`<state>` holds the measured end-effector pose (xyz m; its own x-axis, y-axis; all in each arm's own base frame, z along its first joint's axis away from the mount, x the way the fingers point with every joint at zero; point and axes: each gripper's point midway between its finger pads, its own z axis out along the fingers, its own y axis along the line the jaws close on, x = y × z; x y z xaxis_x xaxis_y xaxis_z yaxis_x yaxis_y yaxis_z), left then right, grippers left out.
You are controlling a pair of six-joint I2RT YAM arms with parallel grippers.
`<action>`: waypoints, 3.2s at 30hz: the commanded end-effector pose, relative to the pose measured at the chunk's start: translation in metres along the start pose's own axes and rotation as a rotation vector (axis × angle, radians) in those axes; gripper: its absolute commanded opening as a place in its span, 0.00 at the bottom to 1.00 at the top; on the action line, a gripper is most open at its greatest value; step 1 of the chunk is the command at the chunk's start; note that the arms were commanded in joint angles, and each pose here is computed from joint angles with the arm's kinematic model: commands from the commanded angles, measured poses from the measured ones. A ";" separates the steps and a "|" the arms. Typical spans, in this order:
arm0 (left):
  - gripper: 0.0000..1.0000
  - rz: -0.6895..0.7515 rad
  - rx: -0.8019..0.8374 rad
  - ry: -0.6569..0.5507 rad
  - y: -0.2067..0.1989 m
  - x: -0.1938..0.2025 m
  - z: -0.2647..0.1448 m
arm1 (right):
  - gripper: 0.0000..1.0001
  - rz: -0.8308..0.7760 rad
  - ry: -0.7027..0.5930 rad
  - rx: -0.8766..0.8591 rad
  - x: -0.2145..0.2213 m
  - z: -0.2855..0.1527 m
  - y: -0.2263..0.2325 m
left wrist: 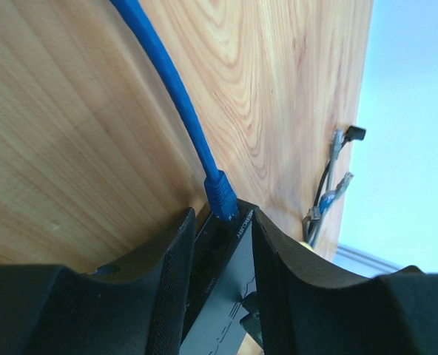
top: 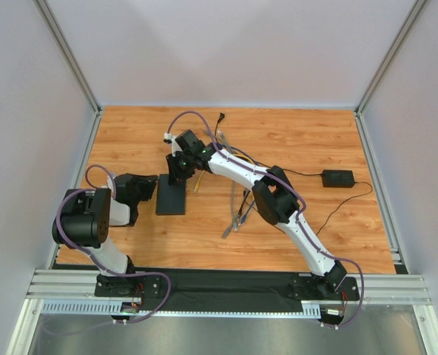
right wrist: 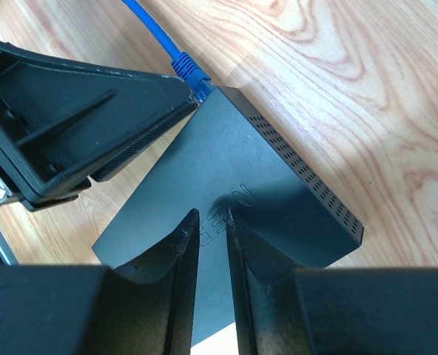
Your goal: Pull the plug from the switch port
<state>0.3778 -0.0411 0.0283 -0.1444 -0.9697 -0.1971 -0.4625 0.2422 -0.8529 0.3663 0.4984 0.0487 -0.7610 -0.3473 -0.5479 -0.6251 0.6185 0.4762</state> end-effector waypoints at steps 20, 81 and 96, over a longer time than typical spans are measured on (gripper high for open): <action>0.41 0.060 -0.043 0.064 0.002 0.002 0.010 | 0.24 0.034 0.158 0.151 0.053 0.017 -0.059; 0.00 0.158 0.173 -0.172 -0.007 -0.040 0.002 | 0.18 0.144 0.207 0.211 0.067 0.023 -0.070; 0.00 0.115 0.191 -0.218 -0.006 -0.053 -0.007 | 0.18 0.162 0.200 0.204 0.064 0.023 -0.070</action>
<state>0.3770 -0.0038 0.0227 -0.0409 -0.9570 -0.2872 -0.3318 0.2841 -0.8996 0.3676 0.5037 0.0461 -0.8191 -0.3062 -0.4852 -0.5536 0.6436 0.5284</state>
